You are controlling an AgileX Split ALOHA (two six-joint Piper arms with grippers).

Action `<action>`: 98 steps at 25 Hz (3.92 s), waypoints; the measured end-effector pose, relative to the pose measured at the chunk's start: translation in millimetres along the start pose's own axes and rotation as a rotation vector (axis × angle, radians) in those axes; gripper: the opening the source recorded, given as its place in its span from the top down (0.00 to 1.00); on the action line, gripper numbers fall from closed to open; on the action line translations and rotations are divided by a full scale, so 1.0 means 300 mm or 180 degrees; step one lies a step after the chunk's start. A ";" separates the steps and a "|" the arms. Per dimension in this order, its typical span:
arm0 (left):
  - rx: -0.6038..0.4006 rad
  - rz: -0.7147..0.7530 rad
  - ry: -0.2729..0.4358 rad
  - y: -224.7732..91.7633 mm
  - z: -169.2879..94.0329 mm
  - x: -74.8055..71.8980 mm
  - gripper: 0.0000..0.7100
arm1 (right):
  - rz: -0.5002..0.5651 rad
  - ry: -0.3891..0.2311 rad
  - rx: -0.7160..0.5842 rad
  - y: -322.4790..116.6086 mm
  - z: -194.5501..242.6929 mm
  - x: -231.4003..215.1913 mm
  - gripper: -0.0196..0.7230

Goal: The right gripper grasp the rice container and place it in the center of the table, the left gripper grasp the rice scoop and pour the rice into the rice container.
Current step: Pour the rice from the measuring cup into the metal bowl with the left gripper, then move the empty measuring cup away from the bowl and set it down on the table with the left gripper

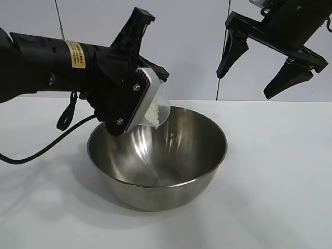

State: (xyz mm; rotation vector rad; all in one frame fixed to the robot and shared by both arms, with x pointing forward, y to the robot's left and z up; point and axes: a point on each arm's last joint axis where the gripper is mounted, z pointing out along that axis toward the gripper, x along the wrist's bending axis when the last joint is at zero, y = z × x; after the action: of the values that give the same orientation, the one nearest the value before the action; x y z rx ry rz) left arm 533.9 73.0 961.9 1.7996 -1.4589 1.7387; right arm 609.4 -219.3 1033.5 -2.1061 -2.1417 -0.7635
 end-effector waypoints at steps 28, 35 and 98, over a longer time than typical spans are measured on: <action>-0.0598 0.1322 -0.0008 0.035 0.011 0.012 0.99 | -0.0131 0.0007 0.0075 -0.007 0.000 0.001 0.11; -0.0601 0.1135 0.0001 0.036 0.011 0.015 1.00 | -0.0134 0.0007 0.0075 -0.007 0.000 0.001 0.11; 0.2033 -0.6137 0.1487 -0.147 -0.498 -0.010 1.00 | -0.0137 0.0031 -0.0076 0.007 0.000 0.003 0.11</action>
State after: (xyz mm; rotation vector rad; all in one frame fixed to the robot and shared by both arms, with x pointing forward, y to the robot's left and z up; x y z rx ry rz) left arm 476.6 206.6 1017.7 1.5369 1.0329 1.1133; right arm 611.4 -218.5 1034.6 -2.0693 -2.1908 -0.8058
